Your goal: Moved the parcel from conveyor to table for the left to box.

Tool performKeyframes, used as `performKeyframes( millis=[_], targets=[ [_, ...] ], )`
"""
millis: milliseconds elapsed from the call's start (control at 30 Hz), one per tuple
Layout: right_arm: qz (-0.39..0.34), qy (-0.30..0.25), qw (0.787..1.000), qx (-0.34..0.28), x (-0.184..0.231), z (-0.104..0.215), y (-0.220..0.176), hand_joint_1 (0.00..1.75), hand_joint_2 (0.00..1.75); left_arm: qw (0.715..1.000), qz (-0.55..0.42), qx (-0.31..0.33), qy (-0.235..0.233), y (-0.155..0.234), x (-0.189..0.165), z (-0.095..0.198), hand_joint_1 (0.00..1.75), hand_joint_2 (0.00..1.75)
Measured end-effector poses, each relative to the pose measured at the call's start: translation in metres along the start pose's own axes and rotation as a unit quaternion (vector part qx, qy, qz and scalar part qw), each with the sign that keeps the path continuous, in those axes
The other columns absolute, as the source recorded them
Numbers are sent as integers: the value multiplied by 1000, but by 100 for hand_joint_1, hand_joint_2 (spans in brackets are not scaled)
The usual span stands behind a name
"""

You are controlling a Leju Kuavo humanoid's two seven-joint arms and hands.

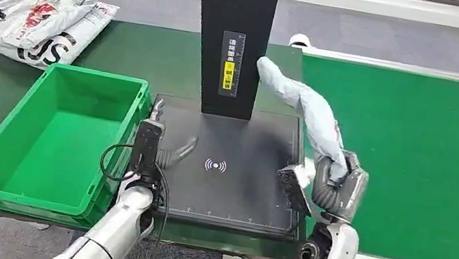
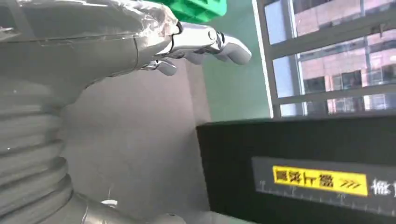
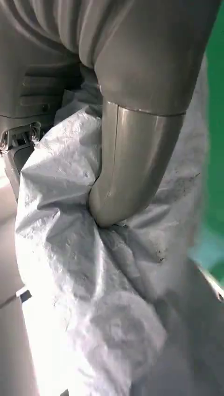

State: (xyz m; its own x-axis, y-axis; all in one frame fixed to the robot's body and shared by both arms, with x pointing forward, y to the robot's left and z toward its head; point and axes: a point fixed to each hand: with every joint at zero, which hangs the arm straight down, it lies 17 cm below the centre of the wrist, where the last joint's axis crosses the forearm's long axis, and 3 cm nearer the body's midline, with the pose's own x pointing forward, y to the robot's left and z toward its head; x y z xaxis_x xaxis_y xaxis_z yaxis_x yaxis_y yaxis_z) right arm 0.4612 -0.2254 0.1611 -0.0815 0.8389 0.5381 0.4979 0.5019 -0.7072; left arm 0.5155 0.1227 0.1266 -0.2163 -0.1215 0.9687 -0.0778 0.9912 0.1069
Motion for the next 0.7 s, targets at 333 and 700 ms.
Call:
performKeyframes(
  millis=[333,700],
  targets=[
    [-39,0,962,272,68,72,125,173,175,1000,11,-7,-15,0,13,-6,0,175],
    [-27,-68,896,439,79,146,181,175,175,998,30,8,-49,9,35,-14,0,175]
  ],
)
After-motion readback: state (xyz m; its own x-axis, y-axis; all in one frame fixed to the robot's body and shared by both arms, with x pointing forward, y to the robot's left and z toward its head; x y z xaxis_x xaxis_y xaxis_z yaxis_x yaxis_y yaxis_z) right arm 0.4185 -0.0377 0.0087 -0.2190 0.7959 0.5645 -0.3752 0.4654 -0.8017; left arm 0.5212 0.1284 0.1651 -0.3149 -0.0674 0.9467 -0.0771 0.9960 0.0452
